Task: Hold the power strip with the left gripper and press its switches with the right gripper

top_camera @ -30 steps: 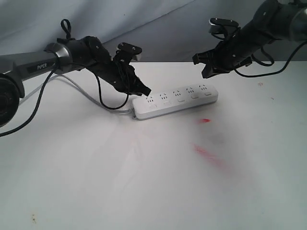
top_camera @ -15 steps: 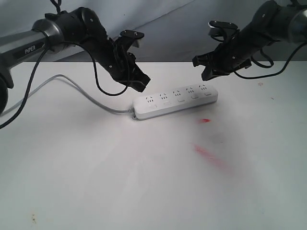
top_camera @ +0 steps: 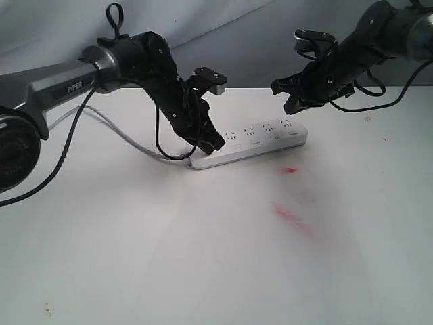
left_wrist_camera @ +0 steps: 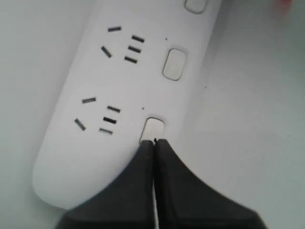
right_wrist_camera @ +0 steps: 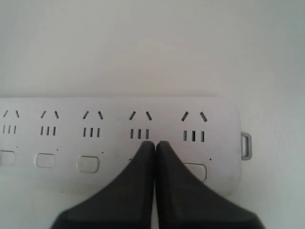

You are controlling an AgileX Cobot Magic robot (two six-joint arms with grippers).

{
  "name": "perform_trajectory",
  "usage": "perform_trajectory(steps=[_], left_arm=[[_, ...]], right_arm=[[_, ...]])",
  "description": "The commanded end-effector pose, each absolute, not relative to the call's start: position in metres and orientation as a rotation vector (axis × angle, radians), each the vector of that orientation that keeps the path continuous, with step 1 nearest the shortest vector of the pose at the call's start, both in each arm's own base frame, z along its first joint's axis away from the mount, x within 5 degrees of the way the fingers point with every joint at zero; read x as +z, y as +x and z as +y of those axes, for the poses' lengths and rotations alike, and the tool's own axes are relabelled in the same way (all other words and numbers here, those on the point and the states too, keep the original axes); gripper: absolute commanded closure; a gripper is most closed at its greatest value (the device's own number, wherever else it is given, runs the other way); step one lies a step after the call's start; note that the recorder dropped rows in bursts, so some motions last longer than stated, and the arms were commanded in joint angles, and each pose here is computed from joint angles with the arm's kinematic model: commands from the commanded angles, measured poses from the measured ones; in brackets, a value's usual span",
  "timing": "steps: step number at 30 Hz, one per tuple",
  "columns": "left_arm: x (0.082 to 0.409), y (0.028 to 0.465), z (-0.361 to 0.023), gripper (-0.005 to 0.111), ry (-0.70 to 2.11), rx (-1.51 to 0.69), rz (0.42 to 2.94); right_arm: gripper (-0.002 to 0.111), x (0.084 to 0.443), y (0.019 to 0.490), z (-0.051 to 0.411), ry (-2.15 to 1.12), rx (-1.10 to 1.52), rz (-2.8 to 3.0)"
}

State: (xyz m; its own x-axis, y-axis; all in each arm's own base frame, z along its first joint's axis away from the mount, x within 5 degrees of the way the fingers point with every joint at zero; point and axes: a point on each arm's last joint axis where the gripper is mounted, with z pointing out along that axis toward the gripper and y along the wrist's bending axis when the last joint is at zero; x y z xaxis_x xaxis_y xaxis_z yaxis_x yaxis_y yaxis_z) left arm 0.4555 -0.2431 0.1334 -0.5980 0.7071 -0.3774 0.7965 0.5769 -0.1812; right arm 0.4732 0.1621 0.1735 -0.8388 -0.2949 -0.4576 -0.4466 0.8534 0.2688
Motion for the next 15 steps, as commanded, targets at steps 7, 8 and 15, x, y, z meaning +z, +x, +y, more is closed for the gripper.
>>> perform_trajectory(steps=[7,8,15], left_arm=[[0.137,0.460,-0.241,0.107,1.163,-0.307,2.571],[0.137,0.460,-0.241,0.107,1.163,-0.307,2.571],[0.122,0.460,-0.242,0.107,1.162,-0.319,2.604]], right_arm=[[0.108,0.174,0.470,0.160,-0.611,0.486,2.656],[0.108,0.174,0.470,0.159,-0.607,0.472,2.663],[0.108,0.174,0.470,0.159,-0.554,0.484,2.680]])
